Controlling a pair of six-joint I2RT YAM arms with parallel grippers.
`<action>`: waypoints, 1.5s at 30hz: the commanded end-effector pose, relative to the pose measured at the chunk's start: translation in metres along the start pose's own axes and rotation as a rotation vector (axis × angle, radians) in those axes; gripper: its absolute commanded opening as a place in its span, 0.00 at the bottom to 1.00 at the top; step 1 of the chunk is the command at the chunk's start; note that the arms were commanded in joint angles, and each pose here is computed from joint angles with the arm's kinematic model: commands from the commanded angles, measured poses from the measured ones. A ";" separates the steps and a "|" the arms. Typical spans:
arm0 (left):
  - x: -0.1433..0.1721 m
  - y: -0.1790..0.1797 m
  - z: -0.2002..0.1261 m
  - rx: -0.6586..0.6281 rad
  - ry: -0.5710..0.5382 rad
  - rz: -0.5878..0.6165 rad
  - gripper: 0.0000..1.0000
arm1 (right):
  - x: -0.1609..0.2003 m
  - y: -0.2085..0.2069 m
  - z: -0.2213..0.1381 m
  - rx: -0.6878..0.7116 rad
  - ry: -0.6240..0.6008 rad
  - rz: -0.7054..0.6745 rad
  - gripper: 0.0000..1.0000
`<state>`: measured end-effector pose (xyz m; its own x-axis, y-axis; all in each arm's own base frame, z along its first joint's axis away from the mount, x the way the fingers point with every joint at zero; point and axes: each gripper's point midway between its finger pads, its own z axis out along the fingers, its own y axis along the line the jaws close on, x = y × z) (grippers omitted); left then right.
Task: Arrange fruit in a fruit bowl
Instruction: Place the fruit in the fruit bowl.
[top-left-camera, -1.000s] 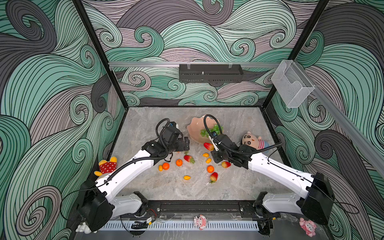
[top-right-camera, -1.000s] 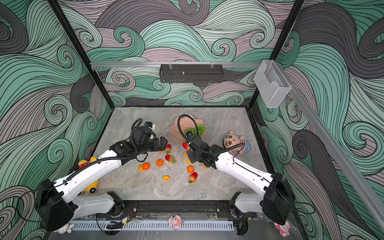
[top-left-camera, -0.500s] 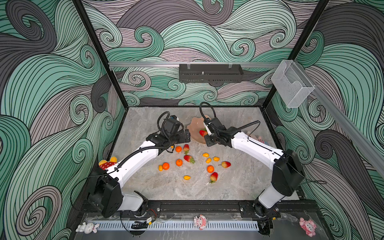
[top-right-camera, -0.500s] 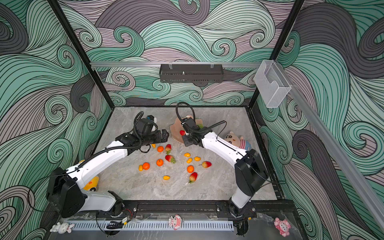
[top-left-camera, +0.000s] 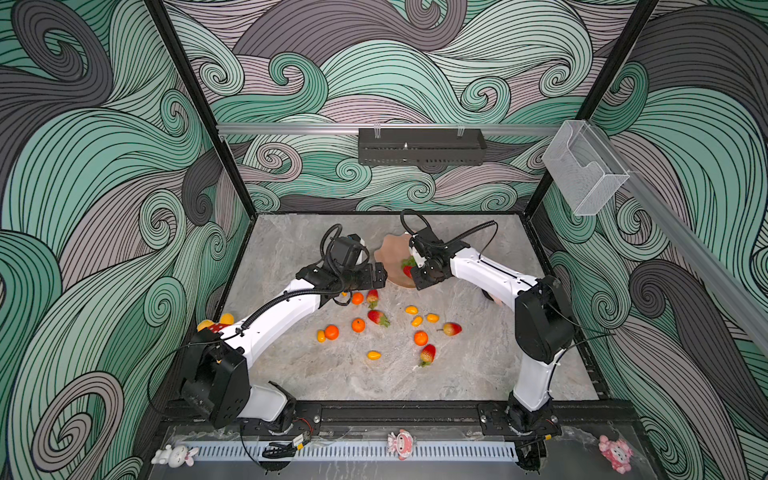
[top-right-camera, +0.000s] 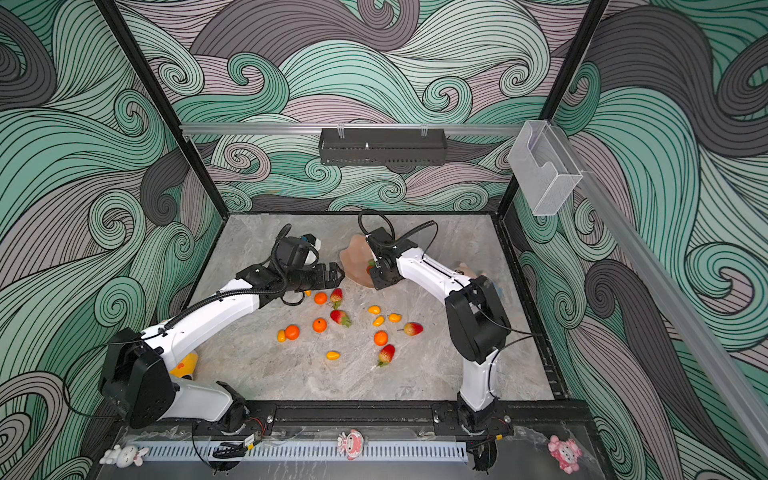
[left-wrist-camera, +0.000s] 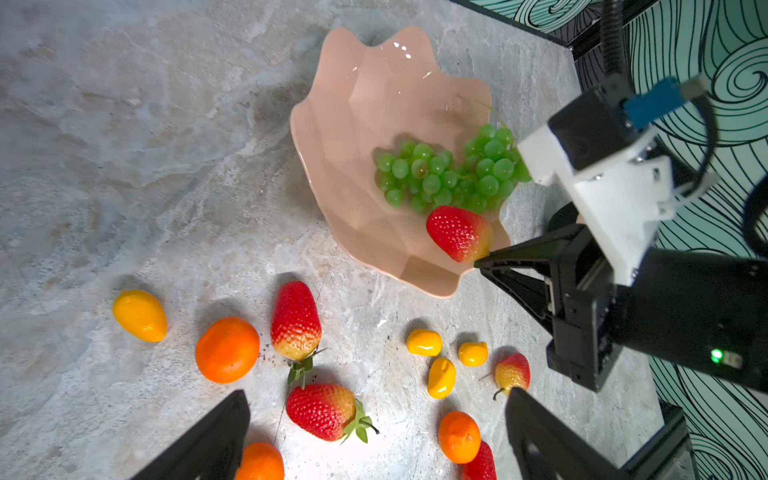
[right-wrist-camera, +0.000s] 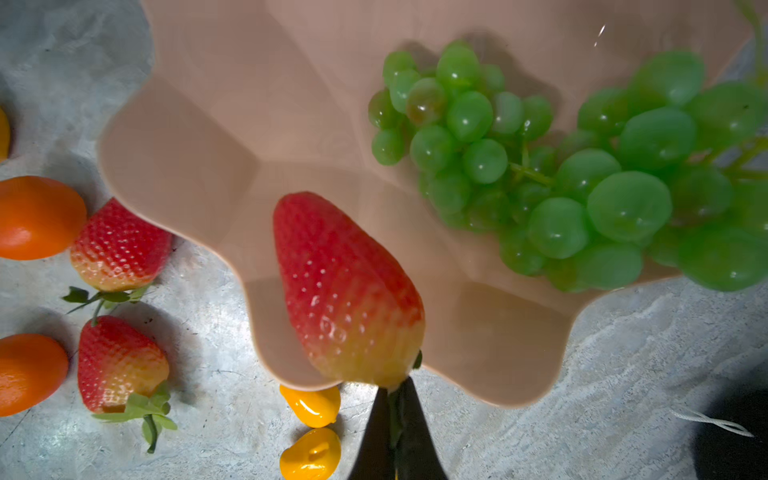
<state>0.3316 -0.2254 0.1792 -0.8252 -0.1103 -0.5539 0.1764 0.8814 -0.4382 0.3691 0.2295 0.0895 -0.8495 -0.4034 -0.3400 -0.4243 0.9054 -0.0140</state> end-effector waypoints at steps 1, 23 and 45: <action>-0.003 -0.008 0.000 0.042 0.007 0.007 0.99 | 0.004 0.004 0.005 -0.029 0.053 -0.018 0.00; 0.023 0.021 0.003 -0.053 0.052 -0.039 0.98 | -0.001 -0.006 0.022 -0.001 0.080 -0.018 0.17; 0.072 0.005 -0.045 0.134 0.055 -0.003 0.99 | 0.060 -0.012 -0.094 -0.081 -0.171 0.114 0.42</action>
<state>0.2601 -0.2021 0.1638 -0.8464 -0.0982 -0.5235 0.2151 0.8362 -0.5046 0.3045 0.1875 0.1573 -0.8169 -0.3123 -0.4849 -0.3911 0.9178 0.0679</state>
